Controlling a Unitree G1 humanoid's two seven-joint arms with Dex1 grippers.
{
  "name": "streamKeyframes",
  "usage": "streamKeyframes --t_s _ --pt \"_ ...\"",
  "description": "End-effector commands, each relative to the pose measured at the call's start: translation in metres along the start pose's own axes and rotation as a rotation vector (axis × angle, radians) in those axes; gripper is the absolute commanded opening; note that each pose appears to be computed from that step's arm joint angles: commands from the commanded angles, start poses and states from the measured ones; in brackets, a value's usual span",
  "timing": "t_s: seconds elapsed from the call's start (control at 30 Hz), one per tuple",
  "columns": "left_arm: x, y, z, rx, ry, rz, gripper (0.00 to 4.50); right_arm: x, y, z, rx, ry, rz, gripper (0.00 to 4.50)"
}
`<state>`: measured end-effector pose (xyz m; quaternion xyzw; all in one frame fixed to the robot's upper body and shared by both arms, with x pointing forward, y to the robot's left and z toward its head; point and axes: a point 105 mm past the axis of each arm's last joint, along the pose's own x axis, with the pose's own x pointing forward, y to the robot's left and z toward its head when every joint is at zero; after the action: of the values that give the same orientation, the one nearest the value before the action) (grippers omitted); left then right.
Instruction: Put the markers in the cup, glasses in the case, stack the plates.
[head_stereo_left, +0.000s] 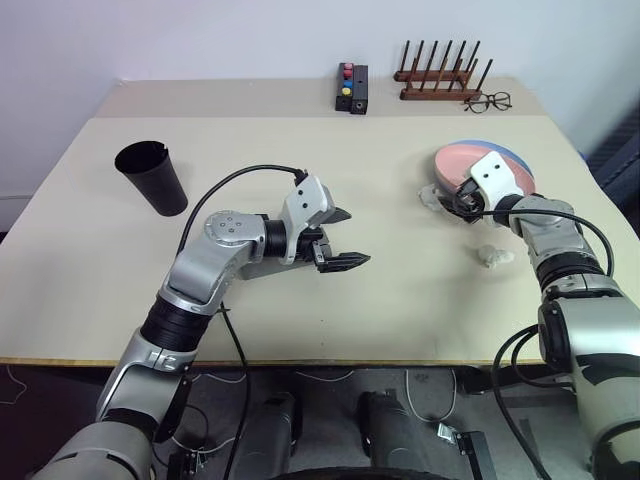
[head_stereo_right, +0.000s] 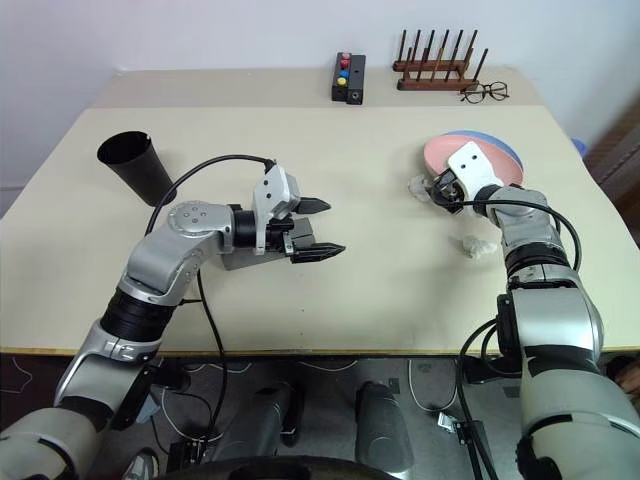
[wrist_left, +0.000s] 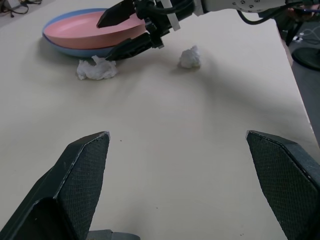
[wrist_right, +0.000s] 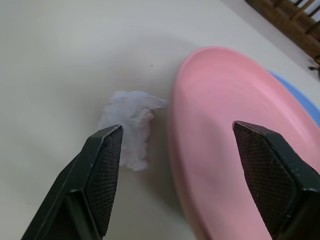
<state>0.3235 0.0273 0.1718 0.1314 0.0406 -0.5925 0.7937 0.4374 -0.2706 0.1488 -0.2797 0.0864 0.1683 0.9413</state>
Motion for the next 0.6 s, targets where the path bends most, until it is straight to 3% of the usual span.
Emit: streamKeyframes --t_s 0.03,0.37,0.6 --pt "0.002 -0.001 0.013 0.031 -0.038 -0.017 4.50 -0.008 -0.026 0.026 -0.027 -0.083 -0.094 3.55" --pt "-0.005 -0.001 0.013 0.034 -0.034 0.016 4.50 -0.007 -0.045 0.029 -0.083 -0.049 -0.280 3.55" --pt "-0.006 -0.003 0.011 0.018 -0.035 0.032 4.50 -0.010 -0.046 0.050 0.015 -0.173 -0.227 3.55"
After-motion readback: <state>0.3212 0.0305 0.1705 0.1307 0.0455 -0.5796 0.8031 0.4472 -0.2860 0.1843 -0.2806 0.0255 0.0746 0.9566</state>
